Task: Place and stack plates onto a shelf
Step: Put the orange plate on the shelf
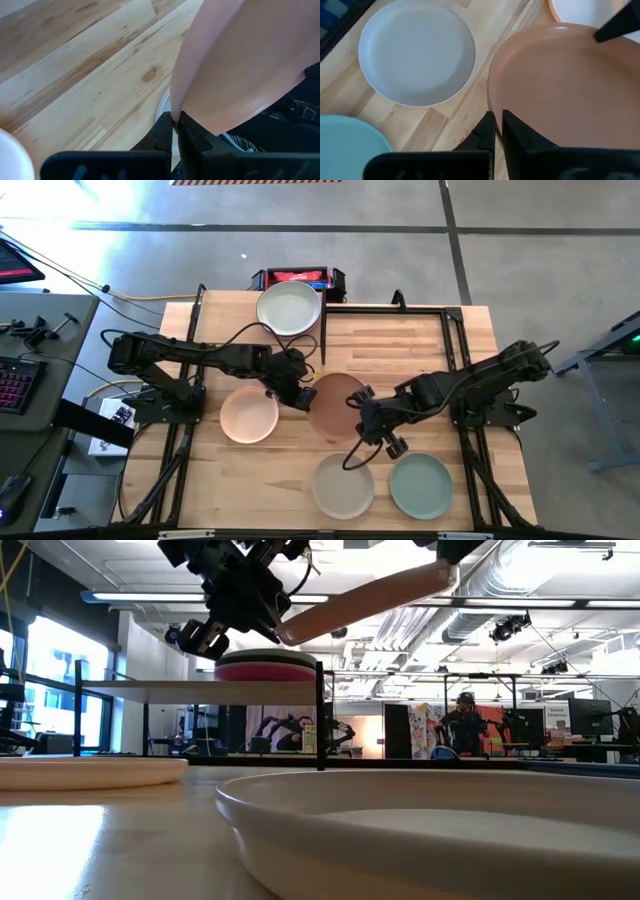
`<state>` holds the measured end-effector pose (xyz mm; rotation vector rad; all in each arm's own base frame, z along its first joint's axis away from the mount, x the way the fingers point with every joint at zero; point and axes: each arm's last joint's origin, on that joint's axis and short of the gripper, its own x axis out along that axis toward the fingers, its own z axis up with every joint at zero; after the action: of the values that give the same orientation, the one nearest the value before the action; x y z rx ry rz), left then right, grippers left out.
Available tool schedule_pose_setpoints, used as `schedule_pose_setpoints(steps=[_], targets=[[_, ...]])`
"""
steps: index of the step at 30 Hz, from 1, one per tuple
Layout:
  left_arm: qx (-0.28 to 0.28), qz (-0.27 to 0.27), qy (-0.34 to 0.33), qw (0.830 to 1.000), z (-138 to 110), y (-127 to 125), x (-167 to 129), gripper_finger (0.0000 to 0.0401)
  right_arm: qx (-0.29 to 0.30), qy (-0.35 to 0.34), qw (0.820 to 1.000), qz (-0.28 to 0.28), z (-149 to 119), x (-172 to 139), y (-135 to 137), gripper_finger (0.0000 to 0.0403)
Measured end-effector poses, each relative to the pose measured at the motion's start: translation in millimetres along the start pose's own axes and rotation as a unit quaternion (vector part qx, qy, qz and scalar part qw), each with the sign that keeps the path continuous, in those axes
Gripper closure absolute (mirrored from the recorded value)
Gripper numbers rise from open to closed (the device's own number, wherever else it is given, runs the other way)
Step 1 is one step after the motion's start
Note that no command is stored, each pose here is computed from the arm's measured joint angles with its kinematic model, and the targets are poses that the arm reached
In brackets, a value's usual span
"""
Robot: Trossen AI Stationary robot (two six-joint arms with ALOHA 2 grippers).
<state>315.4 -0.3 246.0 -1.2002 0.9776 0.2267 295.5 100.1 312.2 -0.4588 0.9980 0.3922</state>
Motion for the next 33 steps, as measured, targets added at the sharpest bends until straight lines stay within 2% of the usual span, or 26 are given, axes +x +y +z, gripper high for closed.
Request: schedule_pose_setpoints(steps=[11,20,26,33], targets=[[0.006,0.005,0.008,1.0,-1.5,0.9,0.1,0.04,0.064,-0.02,0.997,-0.026,-1.6,-14.7,-2.3,0.0396],[0.007,0.012,0.012,1.0,-2.8,2.4,-3.3,0.04,0.076,0.0,0.996,-0.051,-5.2,-16.6,-2.2,0.032],[-0.011,0.031,0.017,0.999,-6.0,9.4,-29.1,0.04,0.078,-0.02,0.995,-0.051,-7.7,-30.5,-1.9,0.0295],[-0.041,0.058,0.008,0.997,-13.1,23.1,-72.9,0.04,0.082,-0.058,0.992,-0.07,-13.0,-56.0,-2.6,0.0293]])
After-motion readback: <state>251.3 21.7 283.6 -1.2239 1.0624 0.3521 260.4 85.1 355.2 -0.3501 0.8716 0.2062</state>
